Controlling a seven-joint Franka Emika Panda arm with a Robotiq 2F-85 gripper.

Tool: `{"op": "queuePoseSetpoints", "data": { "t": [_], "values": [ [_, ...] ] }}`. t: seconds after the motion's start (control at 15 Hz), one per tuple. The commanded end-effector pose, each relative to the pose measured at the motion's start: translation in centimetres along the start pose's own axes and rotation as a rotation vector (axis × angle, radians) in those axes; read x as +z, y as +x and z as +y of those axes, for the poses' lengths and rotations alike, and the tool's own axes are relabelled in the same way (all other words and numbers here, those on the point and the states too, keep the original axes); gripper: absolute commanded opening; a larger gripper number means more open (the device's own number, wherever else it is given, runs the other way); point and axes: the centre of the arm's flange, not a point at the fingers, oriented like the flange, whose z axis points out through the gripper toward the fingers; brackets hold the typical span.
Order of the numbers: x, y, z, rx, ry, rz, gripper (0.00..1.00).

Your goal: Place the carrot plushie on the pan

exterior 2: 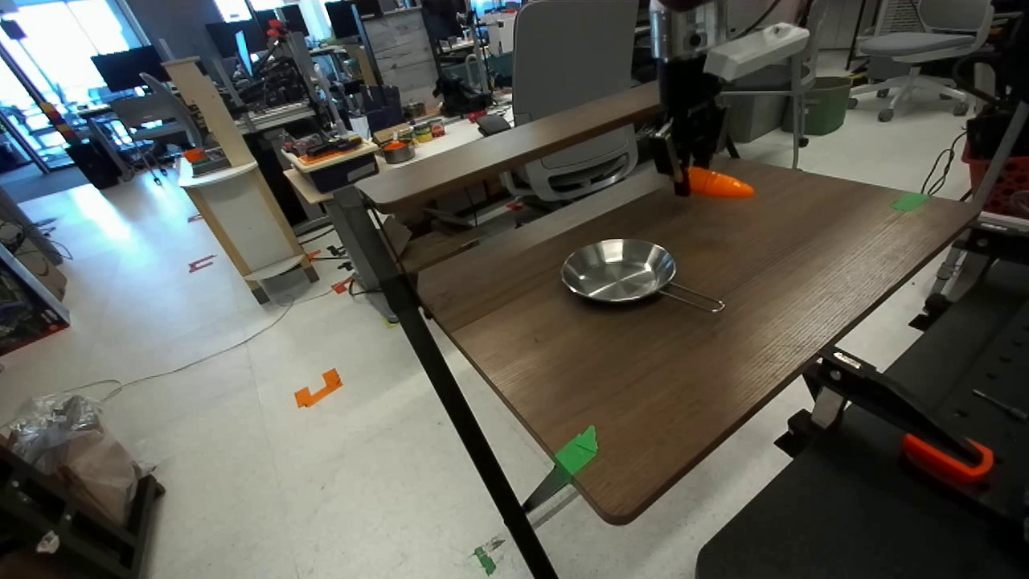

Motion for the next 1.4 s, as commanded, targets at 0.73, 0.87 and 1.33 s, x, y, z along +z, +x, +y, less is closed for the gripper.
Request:
{"op": "queuePoseSetpoints", "data": {
  "t": [0.73,0.87,1.33],
  "values": [
    [-15.9,-5.0,-9.2,-0.160,0.089,0.015,0.16],
    [-15.2,-4.3,-10.1,-0.158,0.081,0.018,0.16],
    [-13.2,-2.5,-11.1,0.046,0.134,-0.013,0.16]
  ]
}}
